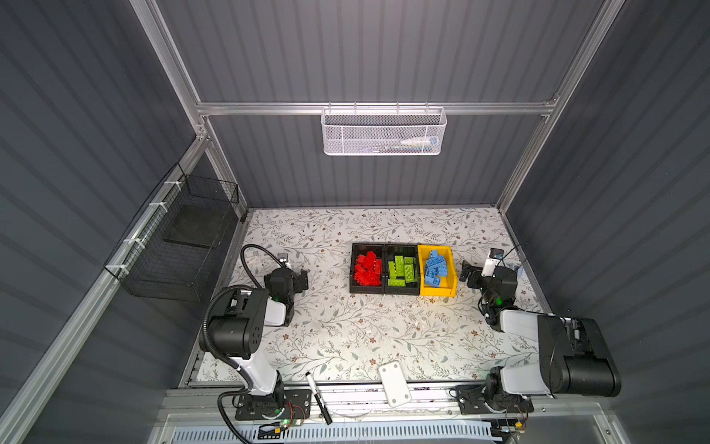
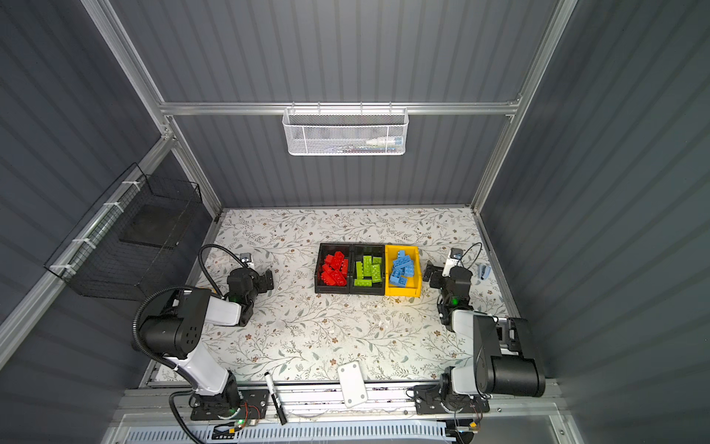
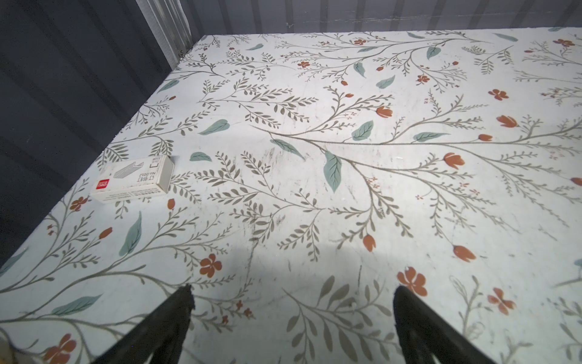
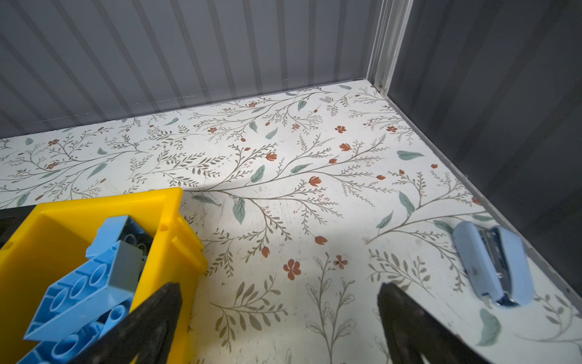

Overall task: Sort the legos into containers by color
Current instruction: Reset both arms

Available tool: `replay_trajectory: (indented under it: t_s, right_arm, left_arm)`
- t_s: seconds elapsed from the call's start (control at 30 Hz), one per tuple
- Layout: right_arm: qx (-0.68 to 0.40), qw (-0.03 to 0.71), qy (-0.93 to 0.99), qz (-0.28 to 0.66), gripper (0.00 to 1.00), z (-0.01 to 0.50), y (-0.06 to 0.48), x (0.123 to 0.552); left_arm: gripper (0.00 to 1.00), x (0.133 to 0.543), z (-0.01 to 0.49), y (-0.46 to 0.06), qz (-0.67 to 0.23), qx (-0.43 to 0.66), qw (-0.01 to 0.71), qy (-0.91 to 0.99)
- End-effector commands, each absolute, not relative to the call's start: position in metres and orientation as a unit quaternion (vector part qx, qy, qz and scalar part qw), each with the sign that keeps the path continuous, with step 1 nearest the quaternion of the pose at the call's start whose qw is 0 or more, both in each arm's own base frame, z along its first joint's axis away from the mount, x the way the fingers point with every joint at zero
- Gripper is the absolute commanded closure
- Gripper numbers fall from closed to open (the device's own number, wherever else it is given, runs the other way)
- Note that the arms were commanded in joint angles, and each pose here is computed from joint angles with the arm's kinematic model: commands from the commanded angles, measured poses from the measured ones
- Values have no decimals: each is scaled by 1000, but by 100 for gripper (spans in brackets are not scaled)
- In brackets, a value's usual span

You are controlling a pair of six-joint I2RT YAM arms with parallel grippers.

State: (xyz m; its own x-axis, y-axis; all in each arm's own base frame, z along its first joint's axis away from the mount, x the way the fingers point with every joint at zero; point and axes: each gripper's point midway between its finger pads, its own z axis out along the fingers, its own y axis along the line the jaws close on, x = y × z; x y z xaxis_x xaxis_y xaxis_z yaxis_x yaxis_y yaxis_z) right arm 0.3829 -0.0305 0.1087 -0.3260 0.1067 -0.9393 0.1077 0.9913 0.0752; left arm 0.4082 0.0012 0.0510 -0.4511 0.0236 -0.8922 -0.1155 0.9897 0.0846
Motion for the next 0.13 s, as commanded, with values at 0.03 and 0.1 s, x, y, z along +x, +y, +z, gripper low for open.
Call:
replay_trajectory:
  t_s: [0.03, 0.1]
  right_arm:
    - [57, 586, 808, 7, 1, 117, -28, 390]
    - [54, 589, 806, 7, 1, 118, -27, 388]
  left_arm:
    - [0, 416, 63, 3, 68, -23, 539, 839]
    - [0, 416, 63, 3, 68, -23, 539, 839]
